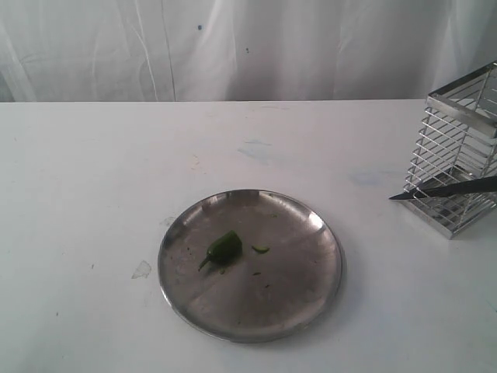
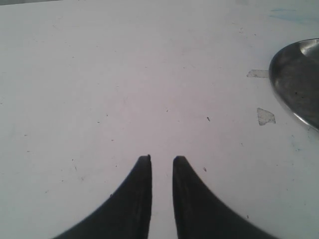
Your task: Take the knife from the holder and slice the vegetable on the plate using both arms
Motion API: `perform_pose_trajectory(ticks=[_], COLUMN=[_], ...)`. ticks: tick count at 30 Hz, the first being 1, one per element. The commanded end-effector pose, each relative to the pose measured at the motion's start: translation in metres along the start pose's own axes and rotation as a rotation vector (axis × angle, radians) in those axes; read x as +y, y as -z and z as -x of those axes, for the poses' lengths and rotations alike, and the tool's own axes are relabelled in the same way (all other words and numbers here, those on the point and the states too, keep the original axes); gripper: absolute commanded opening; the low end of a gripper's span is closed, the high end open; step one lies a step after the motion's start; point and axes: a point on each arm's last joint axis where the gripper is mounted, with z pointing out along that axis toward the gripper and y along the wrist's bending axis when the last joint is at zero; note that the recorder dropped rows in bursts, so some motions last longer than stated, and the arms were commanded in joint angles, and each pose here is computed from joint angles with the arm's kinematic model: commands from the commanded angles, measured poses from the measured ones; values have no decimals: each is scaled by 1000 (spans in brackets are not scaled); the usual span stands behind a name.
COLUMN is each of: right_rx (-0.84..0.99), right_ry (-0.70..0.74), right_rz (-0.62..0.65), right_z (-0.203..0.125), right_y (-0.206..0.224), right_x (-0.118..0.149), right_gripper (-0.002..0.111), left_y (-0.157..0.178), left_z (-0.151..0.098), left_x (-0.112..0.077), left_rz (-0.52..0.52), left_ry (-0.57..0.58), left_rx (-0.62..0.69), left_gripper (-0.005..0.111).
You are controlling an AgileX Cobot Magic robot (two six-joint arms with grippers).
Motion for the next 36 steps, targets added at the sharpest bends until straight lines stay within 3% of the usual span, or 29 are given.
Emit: perform_pose_trajectory(ticks=[1, 4, 13, 17, 20, 23, 30, 36], right_rx=[351, 595, 816, 756, 729, 747, 747, 756], right_ry=[-204, -220, -178, -498, -672, -756, -689, -644], right_rz=[54, 99, 182, -25, -38, 61, 239, 262], right_z=[-6, 12, 36, 25, 12, -11, -22, -23], right_y=[-26, -28, -83, -81, -81, -87, -95, -96], right_x=[-3, -11, -20, -64, -82, -81, -58, -51], right_gripper=[0, 0, 4, 7, 6, 4, 4, 24], left_y=[0, 0, 0, 0, 0, 0, 0, 0], left_z=[-1, -1, -1, -1, -1, -1, -1, -1], left_x=[-1, -1, -3, -3, -3, -3, -3, -3], left_rz=[-12, -12, -56, -56, -56, -56, -56, -56], left_ry=[8, 8, -9, -9, -9, -9, -9, -9], left_rx=[2, 2, 2, 2, 2, 2, 2, 2], left_gripper=[22, 22, 22, 22, 22, 22, 22, 22])
